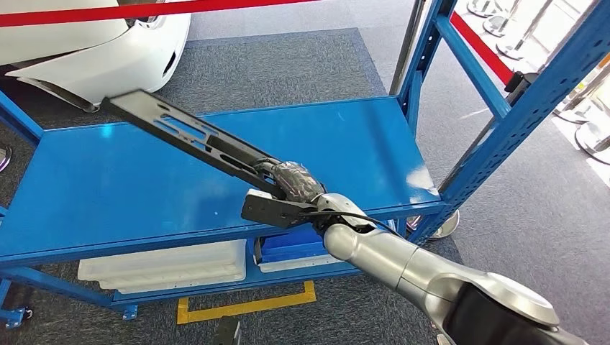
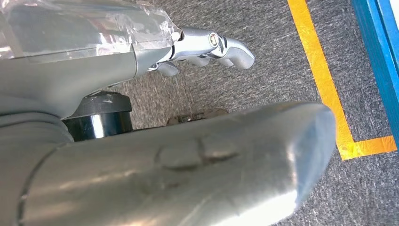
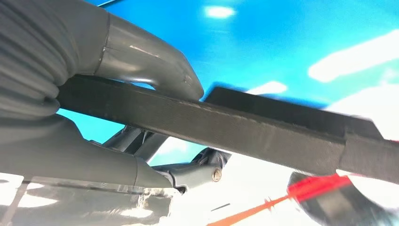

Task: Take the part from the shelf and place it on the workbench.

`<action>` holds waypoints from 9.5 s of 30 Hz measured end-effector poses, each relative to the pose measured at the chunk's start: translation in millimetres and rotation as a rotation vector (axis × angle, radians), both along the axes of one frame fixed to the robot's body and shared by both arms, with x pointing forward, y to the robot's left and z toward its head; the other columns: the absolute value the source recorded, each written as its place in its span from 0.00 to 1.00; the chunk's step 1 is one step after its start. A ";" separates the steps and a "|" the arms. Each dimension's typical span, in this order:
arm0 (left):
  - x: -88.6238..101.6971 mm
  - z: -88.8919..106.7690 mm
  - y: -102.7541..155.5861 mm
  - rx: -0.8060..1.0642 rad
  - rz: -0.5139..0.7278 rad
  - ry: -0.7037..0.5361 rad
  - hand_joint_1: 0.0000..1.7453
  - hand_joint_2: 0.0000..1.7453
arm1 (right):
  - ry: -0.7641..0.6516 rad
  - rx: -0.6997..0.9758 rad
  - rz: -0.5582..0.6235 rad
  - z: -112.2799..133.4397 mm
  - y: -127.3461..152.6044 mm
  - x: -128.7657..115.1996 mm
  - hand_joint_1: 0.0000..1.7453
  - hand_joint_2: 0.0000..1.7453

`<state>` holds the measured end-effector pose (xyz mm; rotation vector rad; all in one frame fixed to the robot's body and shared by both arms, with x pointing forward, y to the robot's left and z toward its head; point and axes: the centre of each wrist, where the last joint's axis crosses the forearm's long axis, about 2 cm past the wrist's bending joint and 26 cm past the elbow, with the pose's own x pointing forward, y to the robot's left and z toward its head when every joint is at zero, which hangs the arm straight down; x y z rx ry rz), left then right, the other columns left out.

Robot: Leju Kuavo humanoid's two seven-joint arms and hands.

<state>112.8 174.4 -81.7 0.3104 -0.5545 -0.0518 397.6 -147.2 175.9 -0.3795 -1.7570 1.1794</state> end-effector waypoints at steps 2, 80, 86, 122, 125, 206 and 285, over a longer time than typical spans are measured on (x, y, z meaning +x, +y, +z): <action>0.0 0.0 0.1 0.000 0.000 0.000 0.00 0.00 | 0.000 0.002 0.000 -0.2 0.0 -0.2 1.00 1.00; 10.7 3.0 -3.3 -0.055 -0.086 0.016 0.00 1.00 | -0.137 0.638 0.110 30.1 -12.5 -153.4 1.00 1.00; 11.6 3.3 -3.7 -0.056 -0.088 0.013 0.00 1.00 | -0.132 0.638 0.110 28.9 -12.9 -155.5 1.00 1.00; 10.5 3.3 -4.4 -0.048 -0.063 0.000 0.00 1.00 | -0.071 0.633 0.159 32.3 -9.1 -154.1 1.00 1.00; 10.4 3.3 -4.4 -0.048 -0.063 0.000 0.00 1.00 | -0.070 0.635 0.159 32.3 -9.1 -154.0 1.00 1.00; 20.6 5.9 -3.8 -0.059 -0.113 -0.003 0.00 1.00 | 0.008 0.616 0.151 15.6 -3.8 -156.0 1.00 1.00; 18.3 5.3 -2.9 -0.021 -0.143 -0.011 0.00 1.00 | 0.000 0.571 0.195 9.4 8.8 -162.4 1.00 1.00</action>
